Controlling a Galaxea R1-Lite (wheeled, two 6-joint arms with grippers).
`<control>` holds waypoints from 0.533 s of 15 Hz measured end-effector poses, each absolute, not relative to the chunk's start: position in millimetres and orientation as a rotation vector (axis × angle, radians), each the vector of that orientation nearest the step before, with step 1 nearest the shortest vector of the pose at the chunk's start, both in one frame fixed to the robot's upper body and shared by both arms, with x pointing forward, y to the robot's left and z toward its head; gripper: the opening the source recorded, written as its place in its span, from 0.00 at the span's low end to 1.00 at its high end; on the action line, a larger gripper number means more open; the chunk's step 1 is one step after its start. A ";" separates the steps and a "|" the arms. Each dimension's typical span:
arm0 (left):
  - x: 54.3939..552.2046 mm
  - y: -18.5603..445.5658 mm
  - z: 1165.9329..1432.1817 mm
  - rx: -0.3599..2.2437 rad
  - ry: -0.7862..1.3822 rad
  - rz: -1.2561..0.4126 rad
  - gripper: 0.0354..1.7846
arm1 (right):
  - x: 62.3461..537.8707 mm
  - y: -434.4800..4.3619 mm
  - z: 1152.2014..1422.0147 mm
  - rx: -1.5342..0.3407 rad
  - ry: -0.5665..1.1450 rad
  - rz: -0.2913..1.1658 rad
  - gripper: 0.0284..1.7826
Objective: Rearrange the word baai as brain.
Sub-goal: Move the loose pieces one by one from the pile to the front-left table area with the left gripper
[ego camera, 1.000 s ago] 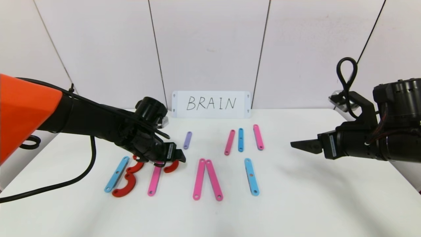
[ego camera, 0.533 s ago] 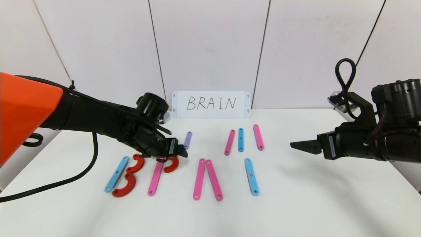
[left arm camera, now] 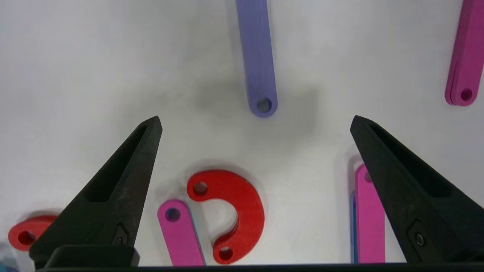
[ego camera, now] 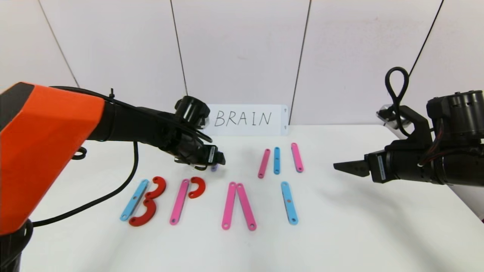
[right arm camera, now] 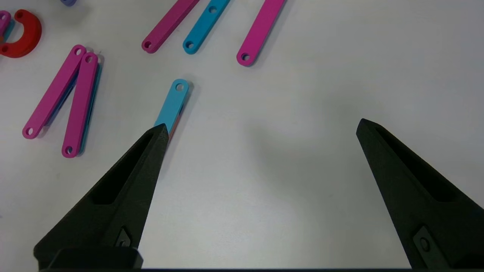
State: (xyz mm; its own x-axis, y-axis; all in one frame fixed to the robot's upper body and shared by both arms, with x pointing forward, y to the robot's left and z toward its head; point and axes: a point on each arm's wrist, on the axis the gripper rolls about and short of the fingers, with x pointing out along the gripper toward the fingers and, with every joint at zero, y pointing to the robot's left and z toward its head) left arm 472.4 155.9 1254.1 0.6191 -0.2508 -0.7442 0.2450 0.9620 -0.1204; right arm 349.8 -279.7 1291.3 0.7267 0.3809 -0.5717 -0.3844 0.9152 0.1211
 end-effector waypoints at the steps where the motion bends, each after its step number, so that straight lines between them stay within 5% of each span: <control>1: 478.1 150.6 1252.1 0.010 0.841 -0.269 0.98 | 349.8 -279.7 1291.3 -0.006 0.629 0.422 0.98; 8: 505.3 132.7 1227.7 0.059 0.808 -0.196 0.98 | 349.7 -280.2 1291.6 -0.005 0.628 0.420 0.98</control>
State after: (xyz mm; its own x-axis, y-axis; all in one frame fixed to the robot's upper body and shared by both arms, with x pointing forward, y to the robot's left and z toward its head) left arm 505.3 132.7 1227.7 0.6739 -0.1518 -0.7230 0.1966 0.9802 -0.0226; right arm 349.7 -280.2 1291.6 0.7280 0.3796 -0.5709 -0.3827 0.9159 0.1209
